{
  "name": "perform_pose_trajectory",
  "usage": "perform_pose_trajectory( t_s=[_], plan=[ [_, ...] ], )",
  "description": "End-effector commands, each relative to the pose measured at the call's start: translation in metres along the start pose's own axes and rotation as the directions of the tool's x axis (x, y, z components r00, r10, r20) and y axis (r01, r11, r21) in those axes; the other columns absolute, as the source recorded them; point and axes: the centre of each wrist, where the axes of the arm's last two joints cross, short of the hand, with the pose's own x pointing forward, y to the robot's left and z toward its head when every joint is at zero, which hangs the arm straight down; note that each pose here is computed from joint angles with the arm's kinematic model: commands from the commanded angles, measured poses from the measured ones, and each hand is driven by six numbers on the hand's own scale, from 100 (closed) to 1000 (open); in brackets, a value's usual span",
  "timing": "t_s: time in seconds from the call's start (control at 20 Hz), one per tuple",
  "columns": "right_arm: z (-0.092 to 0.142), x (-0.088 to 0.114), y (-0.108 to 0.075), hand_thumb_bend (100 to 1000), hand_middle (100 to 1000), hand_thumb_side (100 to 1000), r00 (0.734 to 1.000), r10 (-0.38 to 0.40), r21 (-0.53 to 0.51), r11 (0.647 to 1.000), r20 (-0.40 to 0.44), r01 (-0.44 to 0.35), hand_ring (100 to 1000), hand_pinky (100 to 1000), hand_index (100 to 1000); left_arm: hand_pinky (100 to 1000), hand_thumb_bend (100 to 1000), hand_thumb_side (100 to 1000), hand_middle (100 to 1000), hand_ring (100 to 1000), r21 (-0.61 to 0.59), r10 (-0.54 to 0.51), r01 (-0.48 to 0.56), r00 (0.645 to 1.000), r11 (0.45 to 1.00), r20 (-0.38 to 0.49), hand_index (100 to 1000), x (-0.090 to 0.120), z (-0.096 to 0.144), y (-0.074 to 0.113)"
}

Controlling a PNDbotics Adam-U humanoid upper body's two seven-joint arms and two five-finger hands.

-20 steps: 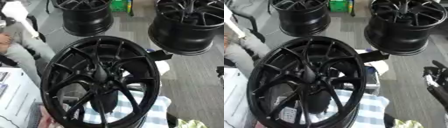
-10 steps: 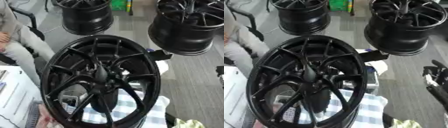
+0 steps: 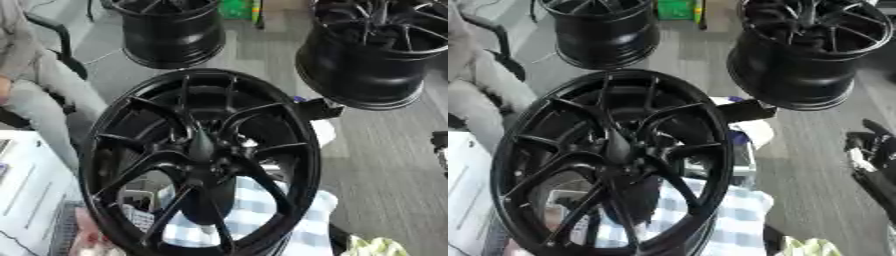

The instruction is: Pull the pin out of the wheel hub.

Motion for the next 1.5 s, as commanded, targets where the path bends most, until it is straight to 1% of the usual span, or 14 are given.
perform_pose_trajectory(
  t_s=[0.05,0.15,0.2,0.3,0.4,0.55,0.65,0.7,0.75,0.8,1.0,1.15,1.35,1.5],
  plan=[
    [-0.004,0.005,-0.007,100,727,463,1.0,0.012,-0.012,1.0,0.02,-0.011,802,806,934,853,684,791,891,841,0.085,0.024,-0.025,1.0,0.996,0.016,942,-0.001,0.003,0.014],
    [-0.004,0.006,-0.006,100,727,463,1.0,0.01,-0.012,1.0,0.021,-0.01,802,806,934,852,655,795,884,835,0.095,0.054,-0.058,0.997,0.994,0.049,935,0.003,0.002,0.013],
    [-0.004,0.006,-0.006,100,727,464,1.0,0.01,-0.011,1.0,0.022,-0.01,802,806,934,852,627,786,880,831,0.102,0.071,-0.078,0.995,0.992,0.071,931,0.005,0.0,0.012],
    [-0.004,0.006,-0.006,100,727,463,1.0,0.01,-0.013,1.0,0.021,-0.009,801,806,934,847,532,765,862,814,0.117,0.114,-0.128,0.986,0.985,0.118,919,0.011,-0.001,0.011],
    [-0.004,0.006,-0.006,100,727,463,1.0,0.009,-0.015,1.0,0.021,-0.009,801,806,934,846,492,751,849,801,0.136,0.167,-0.19,0.972,0.972,0.167,908,0.018,-0.002,0.009],
    [-0.004,0.006,-0.006,100,727,463,1.0,0.007,-0.019,1.0,0.021,-0.007,801,806,934,839,391,728,812,769,0.176,0.278,-0.324,0.929,0.93,0.244,878,0.03,-0.001,0.002],
    [-0.005,0.006,-0.006,100,727,463,1.0,0.005,-0.02,1.0,0.023,-0.004,801,806,934,831,294,702,780,744,0.21,0.365,-0.427,0.889,0.88,0.275,852,0.038,0.001,-0.007],
    [-0.005,0.006,-0.005,100,727,463,1.0,0.003,-0.022,1.0,0.023,-0.002,801,806,934,830,276,696,775,740,0.227,0.413,-0.48,0.865,0.848,0.285,846,0.043,0.003,-0.014],
    [-0.004,0.006,-0.005,100,727,463,1.0,0.001,-0.023,1.0,0.022,-0.001,801,806,934,831,321,648,772,737,0.24,0.457,-0.527,0.84,0.815,0.293,842,0.048,0.004,-0.02],
    [-0.005,0.006,-0.005,100,727,462,1.0,0.0,-0.024,1.0,0.023,0.001,801,806,934,832,268,698,773,738,0.251,0.5,-0.575,0.811,0.779,0.304,840,0.054,0.006,-0.026],
    [-0.006,0.006,-0.002,100,726,463,1.0,-0.013,-0.029,0.999,0.025,0.014,801,806,935,833,273,712,771,735,0.266,0.623,-0.712,0.699,0.65,0.351,833,0.085,0.012,-0.046],
    [-0.005,0.004,0.001,100,726,465,0.999,-0.028,-0.034,0.999,0.019,0.029,801,805,935,834,279,718,774,737,0.247,0.671,-0.77,0.635,0.588,0.383,836,0.11,0.015,-0.055],
    [-0.005,0.002,0.003,100,726,464,0.999,-0.046,-0.037,0.998,0.012,0.046,801,803,934,836,285,729,778,740,0.209,0.704,-0.803,0.592,0.559,0.392,848,0.133,0.021,-0.07],
    [-0.006,0.002,0.006,100,729,466,0.998,-0.057,-0.037,0.998,0.014,0.057,803,804,933,843,286,731,785,746,0.198,0.722,-0.815,0.576,0.545,0.384,856,0.143,0.025,-0.08]
  ],
)
